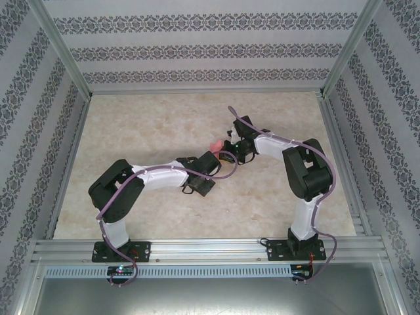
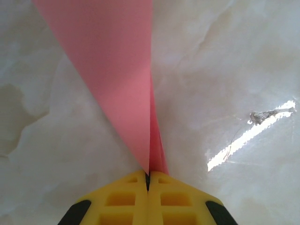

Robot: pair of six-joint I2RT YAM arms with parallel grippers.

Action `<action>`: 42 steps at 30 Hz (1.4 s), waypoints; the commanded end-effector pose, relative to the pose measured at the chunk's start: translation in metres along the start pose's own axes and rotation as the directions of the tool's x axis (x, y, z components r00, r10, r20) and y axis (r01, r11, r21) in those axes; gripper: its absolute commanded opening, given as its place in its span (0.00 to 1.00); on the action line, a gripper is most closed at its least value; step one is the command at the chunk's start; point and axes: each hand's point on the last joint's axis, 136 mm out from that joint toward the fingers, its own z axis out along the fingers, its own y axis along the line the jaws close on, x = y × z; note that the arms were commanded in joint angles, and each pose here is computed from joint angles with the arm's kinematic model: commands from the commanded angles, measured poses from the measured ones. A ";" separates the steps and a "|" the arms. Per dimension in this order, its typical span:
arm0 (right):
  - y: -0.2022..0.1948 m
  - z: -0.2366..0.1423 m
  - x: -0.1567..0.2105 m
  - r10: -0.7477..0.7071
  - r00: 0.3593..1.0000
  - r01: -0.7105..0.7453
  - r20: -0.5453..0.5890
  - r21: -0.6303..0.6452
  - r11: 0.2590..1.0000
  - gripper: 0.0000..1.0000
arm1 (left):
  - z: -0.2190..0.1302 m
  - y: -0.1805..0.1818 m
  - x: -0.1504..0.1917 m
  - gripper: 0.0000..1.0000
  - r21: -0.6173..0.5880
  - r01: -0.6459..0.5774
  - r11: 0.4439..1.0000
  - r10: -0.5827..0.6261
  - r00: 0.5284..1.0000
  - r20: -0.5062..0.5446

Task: Fold a paper plane with a square sheet of paper (pick it up from the middle)
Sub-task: Fold the wing for the fifth time at the center of the table.

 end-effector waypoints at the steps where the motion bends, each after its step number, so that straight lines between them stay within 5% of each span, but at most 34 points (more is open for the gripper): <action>1: -0.001 0.006 -0.004 -0.029 1.000 0.029 -0.007 0.015 0.999 0.00 | -0.005 0.010 0.015 0.00 -0.020 -0.049 0.999 0.048 0.997 -0.061; 20: -0.020 0.025 -0.010 -0.016 0.999 0.020 -0.036 0.104 0.994 0.00 | -0.023 -0.002 0.002 0.06 0.107 -0.042 0.993 0.041 0.999 0.008; 29: -0.031 0.028 -0.004 -0.012 0.998 0.021 -0.057 0.147 0.989 0.00 | -0.047 0.008 -0.020 0.14 0.259 0.141 0.956 -0.173 0.979 0.105; 42: -0.030 0.028 -0.002 -0.016 0.998 0.025 -0.061 0.147 0.989 0.00 | -0.022 0.015 -0.040 0.12 0.418 0.326 0.848 -0.384 0.922 0.059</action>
